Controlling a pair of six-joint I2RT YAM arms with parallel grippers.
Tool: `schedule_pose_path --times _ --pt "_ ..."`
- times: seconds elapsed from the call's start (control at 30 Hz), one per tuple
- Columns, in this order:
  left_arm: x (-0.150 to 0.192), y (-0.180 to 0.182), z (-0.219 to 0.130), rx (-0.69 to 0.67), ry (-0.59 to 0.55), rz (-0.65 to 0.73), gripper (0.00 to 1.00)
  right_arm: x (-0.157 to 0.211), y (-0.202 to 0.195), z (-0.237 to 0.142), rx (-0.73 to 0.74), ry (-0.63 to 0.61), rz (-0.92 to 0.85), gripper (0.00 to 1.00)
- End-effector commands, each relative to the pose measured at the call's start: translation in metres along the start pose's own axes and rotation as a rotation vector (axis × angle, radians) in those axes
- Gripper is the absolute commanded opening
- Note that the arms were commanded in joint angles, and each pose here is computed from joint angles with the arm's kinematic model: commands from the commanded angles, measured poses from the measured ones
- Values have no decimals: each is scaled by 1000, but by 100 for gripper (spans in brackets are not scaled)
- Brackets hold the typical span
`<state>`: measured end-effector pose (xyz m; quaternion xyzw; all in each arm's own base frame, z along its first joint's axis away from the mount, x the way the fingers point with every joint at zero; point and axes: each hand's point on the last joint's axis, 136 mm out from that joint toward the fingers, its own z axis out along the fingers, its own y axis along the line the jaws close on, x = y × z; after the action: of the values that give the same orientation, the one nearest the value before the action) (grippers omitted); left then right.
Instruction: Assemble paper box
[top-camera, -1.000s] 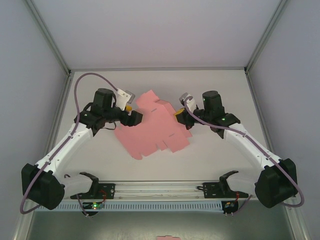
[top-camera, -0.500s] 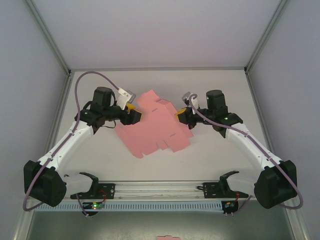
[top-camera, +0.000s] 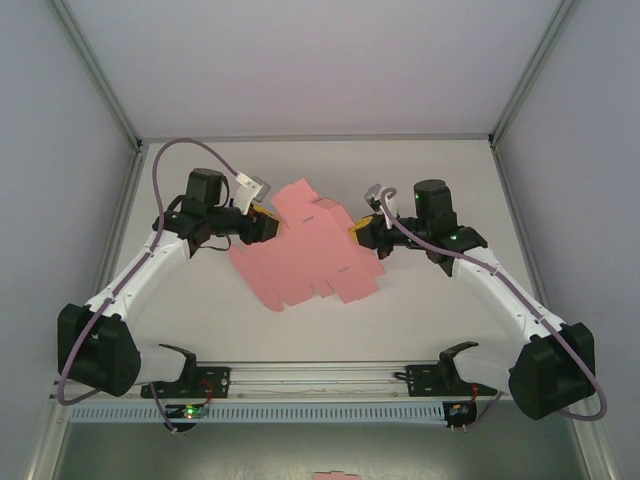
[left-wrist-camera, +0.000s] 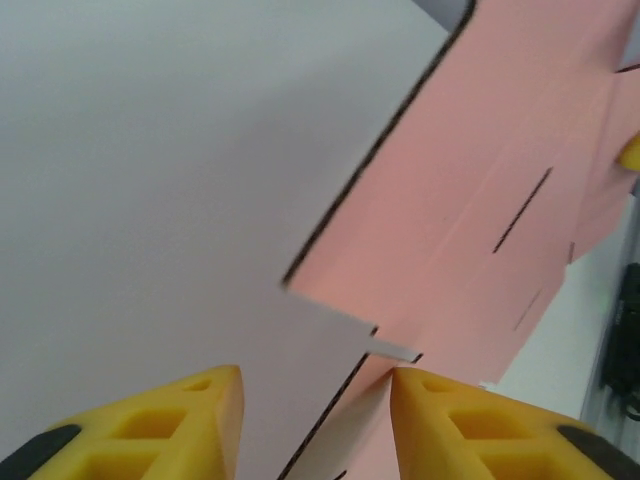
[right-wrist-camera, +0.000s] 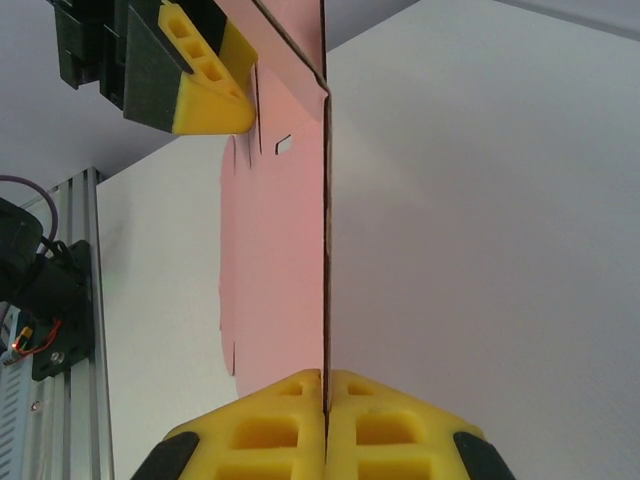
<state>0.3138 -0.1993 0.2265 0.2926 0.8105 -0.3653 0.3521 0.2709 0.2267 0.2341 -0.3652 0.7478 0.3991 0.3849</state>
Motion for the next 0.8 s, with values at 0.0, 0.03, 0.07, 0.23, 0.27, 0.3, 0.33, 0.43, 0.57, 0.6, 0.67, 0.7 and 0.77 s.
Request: schedule_pose_path --times 0.0,0.03,0.07,0.23,0.27,0.3,0.33,0.43,0.57,0.6,0.67,0.7,0.77 --pt "-15 -13 -5 72 -51 59 37 -10 4 -2 -35 -21 -5 0" --pt "-15 -13 -4 77 -49 57 31 -10 3 -2 -31 -21 -3 0" --pt "-15 -14 -4 85 -49 56 25 -10 2 -2 -25 -22 -2 0" --pt "-10 -19 -4 82 -48 73 7 -15 -11 -3 53 -39 37 0" --pt "-8 -18 -3 52 -49 74 6 -17 -14 -3 69 -47 55 0" --pt "-6 -16 -2 19 -46 78 4 -20 -14 -4 73 -54 68 0" --pt "-5 -15 -1 -16 -40 85 2 -21 -14 -3 69 -60 76 0" --pt "4 -20 8 -121 -6 149 1 -26 -13 -1 65 -75 113 0" --pt "9 -23 18 -338 14 256 4 -23 -13 8 79 -52 147 0" --pt "10 -23 19 -395 18 277 5 -21 -12 10 87 -44 144 0" --pt "13 -26 24 -482 33 331 4 -17 -11 14 123 -14 112 0" --pt "16 -28 28 -511 40 353 5 -15 -11 16 137 1 99 0" --pt "17 -32 37 -576 43 399 5 -13 -9 20 142 17 88 0"
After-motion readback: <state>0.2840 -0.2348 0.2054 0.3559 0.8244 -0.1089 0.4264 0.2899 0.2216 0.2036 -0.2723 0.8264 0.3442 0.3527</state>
